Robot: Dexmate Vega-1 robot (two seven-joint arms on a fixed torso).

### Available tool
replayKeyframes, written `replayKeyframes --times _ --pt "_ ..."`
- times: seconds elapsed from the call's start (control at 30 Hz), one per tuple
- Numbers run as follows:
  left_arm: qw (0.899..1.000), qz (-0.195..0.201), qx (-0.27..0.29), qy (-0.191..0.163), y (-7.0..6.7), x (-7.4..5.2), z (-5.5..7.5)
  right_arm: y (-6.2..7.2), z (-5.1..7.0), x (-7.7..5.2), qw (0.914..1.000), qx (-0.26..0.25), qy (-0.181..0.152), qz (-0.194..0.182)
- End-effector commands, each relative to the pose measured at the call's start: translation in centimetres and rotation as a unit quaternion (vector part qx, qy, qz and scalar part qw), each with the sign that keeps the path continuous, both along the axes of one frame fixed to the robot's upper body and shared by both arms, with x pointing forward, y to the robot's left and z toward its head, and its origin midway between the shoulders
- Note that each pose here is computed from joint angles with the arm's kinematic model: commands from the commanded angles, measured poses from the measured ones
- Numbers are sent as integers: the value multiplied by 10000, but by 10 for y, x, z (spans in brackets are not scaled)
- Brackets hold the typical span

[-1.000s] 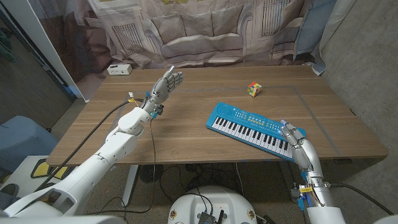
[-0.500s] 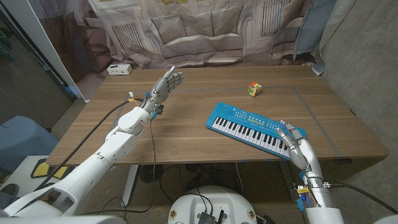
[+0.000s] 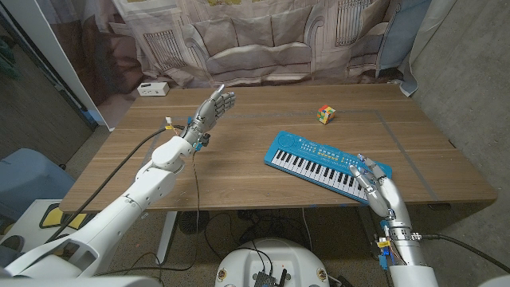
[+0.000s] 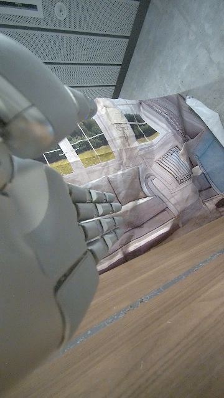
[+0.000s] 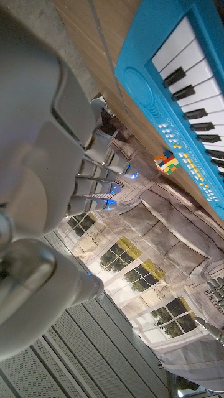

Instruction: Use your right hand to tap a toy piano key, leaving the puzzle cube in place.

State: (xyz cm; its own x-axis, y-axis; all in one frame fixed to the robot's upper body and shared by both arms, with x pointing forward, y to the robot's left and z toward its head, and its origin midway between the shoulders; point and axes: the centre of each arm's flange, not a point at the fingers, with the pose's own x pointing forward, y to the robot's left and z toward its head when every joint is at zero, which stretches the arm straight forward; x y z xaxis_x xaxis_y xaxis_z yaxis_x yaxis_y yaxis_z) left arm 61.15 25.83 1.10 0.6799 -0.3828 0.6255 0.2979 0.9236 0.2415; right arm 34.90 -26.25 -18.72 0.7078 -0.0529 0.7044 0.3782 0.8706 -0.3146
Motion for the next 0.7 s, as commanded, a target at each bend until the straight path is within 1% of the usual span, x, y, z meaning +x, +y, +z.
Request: replayKeyframes --times 0.03,0.37,0.53,0.6,0.67,0.7 --pt "10000 37 -21 -48 2 -5 1 3 2 -2 9982 -366 -126 -452" --pt "10000 34 -21 -67 3 -7 1 7 3 -7 9935 -685 -240 -875" --pt "10000 35 -3 -76 2 -8 1 10 4 -9 9912 -846 -229 -989" --pt "10000 38 -3 -72 2 -8 0 12 5 -10 9890 -995 -217 -1073" --pt "10000 40 -3 -70 2 -9 0 13 5 -10 9881 -1030 -215 -1121" --pt "10000 44 -1 -65 2 -9 -1 14 5 -12 9857 -1151 -201 -1217"
